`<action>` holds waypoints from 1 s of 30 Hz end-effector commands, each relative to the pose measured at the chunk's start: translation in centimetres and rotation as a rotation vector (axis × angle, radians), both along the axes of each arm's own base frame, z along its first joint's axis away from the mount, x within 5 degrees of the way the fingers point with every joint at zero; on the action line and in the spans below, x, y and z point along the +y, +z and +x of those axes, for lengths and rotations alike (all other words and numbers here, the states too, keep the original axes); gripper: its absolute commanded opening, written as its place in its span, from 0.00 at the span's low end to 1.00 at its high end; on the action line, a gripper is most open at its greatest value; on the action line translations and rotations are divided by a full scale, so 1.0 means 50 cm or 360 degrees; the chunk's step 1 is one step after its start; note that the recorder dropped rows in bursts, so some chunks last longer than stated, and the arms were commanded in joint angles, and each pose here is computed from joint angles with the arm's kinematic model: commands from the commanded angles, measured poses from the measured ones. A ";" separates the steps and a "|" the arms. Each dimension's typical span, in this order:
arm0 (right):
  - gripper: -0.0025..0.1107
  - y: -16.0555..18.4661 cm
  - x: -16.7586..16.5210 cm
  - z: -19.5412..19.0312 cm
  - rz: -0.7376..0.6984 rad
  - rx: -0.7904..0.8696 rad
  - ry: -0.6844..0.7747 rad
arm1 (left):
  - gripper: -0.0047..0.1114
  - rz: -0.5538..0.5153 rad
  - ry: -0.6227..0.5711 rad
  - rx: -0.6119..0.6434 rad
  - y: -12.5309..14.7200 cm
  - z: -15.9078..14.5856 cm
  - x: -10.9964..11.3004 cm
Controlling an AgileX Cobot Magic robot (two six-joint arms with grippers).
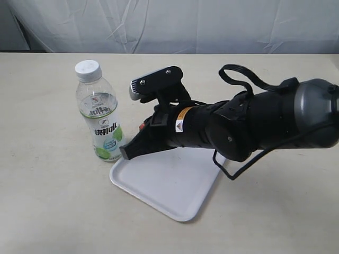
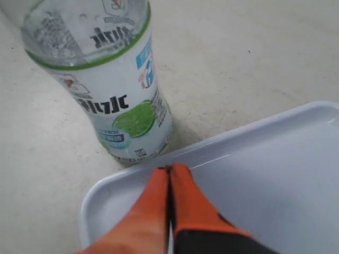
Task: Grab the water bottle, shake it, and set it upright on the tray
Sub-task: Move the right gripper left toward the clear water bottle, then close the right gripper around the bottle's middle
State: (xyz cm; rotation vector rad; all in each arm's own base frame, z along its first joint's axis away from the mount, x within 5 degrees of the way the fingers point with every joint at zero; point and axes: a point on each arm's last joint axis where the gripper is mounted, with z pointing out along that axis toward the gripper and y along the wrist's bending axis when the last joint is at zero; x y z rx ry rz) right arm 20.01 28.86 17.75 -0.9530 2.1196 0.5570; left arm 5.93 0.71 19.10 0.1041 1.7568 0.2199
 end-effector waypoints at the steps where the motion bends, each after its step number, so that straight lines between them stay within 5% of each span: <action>1: 0.04 0.009 0.006 0.004 0.0075 -0.0055 -0.0007 | 0.04 -0.0003 -0.0002 -0.0027 0.002 0.000 0.000; 6: 0.37 0.015 0.008 0.007 0.0140 -0.0075 -0.0039 | 0.04 -0.0003 -0.0002 -0.0027 0.002 0.000 0.000; 11: 0.94 0.019 0.011 0.010 0.0178 -0.0109 -0.0040 | 0.04 -0.0003 -0.0002 -0.0027 0.002 0.000 0.000; 30: 0.94 -0.007 0.122 0.016 0.0265 -0.0261 0.0144 | 0.04 -0.0003 -0.0002 -0.0027 0.002 0.000 0.000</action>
